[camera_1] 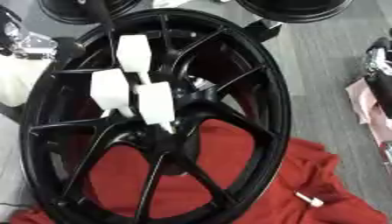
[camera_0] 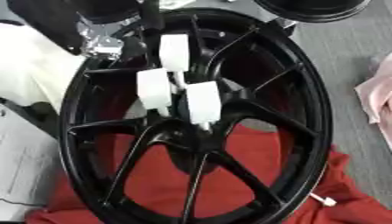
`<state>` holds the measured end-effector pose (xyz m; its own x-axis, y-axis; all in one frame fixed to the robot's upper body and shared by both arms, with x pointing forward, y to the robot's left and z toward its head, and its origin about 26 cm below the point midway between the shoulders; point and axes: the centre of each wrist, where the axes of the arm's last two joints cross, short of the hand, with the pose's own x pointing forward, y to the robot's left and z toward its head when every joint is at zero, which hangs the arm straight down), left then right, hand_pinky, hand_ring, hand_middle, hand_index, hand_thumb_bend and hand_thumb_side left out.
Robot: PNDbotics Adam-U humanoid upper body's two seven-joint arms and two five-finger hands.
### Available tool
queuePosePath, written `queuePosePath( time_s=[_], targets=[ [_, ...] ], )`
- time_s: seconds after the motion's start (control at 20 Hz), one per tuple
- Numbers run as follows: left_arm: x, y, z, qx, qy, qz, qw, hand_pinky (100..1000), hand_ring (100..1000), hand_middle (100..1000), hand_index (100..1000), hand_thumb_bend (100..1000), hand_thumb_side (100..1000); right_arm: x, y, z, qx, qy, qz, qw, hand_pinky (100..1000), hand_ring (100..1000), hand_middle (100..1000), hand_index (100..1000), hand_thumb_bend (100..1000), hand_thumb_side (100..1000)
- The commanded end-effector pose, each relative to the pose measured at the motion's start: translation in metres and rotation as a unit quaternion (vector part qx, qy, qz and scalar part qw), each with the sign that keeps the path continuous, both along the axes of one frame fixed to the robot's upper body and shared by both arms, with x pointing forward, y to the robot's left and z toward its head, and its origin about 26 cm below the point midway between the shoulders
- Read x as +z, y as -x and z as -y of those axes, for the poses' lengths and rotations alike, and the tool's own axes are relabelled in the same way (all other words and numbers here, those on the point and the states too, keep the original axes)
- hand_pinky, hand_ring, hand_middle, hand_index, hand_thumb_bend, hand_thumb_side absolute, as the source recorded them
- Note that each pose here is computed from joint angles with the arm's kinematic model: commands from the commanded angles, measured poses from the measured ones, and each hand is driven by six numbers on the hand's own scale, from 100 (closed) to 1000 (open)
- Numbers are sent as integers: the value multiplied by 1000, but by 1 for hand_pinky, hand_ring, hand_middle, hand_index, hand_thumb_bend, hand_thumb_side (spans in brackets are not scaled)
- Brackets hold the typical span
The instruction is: Pull the pin out of the wheel hub.
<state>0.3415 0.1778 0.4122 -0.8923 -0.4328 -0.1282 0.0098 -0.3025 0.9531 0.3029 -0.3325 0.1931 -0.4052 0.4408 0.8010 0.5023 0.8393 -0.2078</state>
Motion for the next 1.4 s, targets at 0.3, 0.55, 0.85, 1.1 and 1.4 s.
queuePosePath(
  time_s=[0.3,0.55,0.85,1.1,1.4],
  targets=[
    [5,17,-6,9,-4,4,1000,834,775,671,788,478,888,4,0,1,4,3,5,1000,807,766,698,844,100,526],
    [-7,22,-7,17,-19,-13,1000,808,738,620,834,479,900,3,0,2,2,1,4,1000,807,765,696,843,100,525],
    [-15,32,-8,35,-24,-24,999,804,742,624,853,481,836,2,-1,2,3,-2,5,1000,807,763,694,843,100,525],
    [-15,38,-10,73,-19,-16,997,815,782,679,877,433,739,0,-1,1,3,-5,3,1000,807,762,692,843,100,524],
    [-12,53,-10,98,-8,2,995,816,788,689,887,423,708,-1,-1,1,6,-9,0,1000,806,760,690,841,100,523]
  ],
)
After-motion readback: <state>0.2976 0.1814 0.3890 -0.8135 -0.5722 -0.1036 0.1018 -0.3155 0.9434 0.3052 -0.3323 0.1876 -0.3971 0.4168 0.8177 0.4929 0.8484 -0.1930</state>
